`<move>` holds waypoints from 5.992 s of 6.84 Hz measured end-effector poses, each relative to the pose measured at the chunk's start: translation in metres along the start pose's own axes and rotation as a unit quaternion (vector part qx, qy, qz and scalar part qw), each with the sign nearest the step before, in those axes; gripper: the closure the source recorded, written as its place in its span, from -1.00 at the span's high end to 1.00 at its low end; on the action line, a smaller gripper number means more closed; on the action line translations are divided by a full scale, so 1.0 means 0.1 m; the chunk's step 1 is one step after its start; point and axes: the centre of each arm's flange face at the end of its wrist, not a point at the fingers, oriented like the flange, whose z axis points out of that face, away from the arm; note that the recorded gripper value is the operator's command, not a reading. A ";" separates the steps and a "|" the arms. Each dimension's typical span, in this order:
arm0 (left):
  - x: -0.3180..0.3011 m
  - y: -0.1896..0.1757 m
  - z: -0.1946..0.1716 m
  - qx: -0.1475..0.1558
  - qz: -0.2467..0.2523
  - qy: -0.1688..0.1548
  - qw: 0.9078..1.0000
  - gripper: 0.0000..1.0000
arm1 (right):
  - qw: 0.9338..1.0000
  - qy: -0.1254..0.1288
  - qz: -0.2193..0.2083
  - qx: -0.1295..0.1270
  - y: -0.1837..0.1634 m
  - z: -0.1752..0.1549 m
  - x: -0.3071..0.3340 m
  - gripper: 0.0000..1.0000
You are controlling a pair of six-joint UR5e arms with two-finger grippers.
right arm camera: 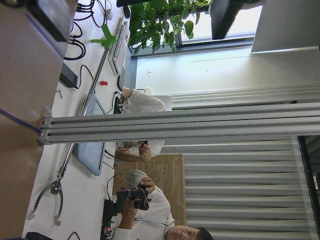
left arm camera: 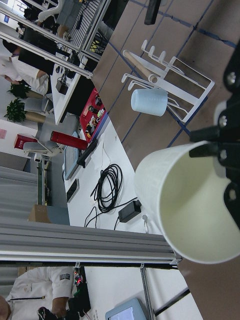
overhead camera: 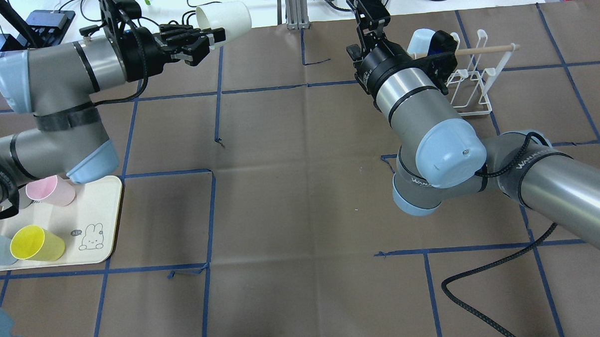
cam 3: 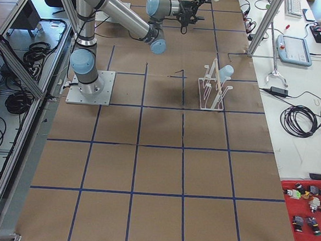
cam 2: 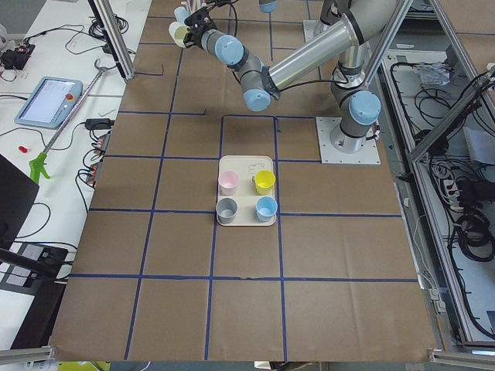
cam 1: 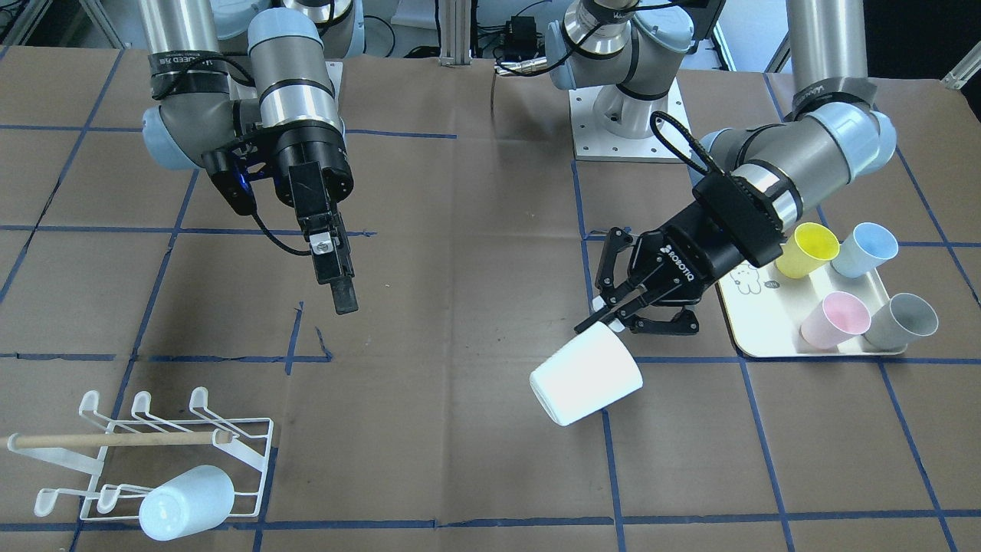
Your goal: Transfer IKEA cup to right arm and place on rack
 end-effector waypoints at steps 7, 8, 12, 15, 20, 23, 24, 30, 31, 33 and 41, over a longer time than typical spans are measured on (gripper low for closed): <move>0.74 0.47 0.27 0.036 0.028 0.041 0.998 -0.82 | 0.995 0.042 0.047 -0.075 0.47 0.08 0.17 0.90; 0.74 0.47 0.27 0.036 0.028 0.042 0.998 -0.81 | 0.994 0.050 0.058 -0.080 0.52 0.12 0.19 0.90; 0.75 0.47 0.27 0.037 0.030 0.042 0.998 -0.79 | 0.990 0.075 0.071 -0.094 0.71 0.34 0.20 0.90; 0.75 0.47 0.27 0.037 0.030 0.042 0.998 -0.78 | 0.989 0.073 0.069 -0.106 0.85 0.45 0.18 0.90; 0.75 0.47 0.27 0.037 0.029 0.042 0.998 -0.74 | 0.989 0.073 0.068 -0.108 0.88 0.54 0.20 0.89; 0.75 0.47 0.27 0.037 0.028 0.042 0.998 -0.70 | 0.989 0.075 0.068 -0.107 0.87 0.59 0.23 0.58; 0.75 0.47 0.27 0.037 0.028 0.042 0.998 -0.61 | 0.989 0.074 0.067 -0.107 0.87 0.59 0.23 0.39; 0.74 0.43 0.27 0.037 -0.003 0.043 0.998 0.70 | 0.989 0.070 0.065 -0.109 0.87 0.57 0.20 -0.43; 0.74 0.43 0.26 0.038 -0.009 0.043 0.998 0.76 | 0.989 0.070 0.064 -0.109 0.87 0.57 0.19 -0.50; 0.62 0.41 0.12 0.044 -0.017 0.034 0.998 0.91 | 0.990 0.068 0.063 -0.110 0.87 0.57 0.18 -0.56; -0.40 -0.18 -0.42 0.002 -0.143 -0.167 0.976 0.98 | 0.972 0.028 -0.232 -0.022 -1.11 0.80 -0.08 -0.83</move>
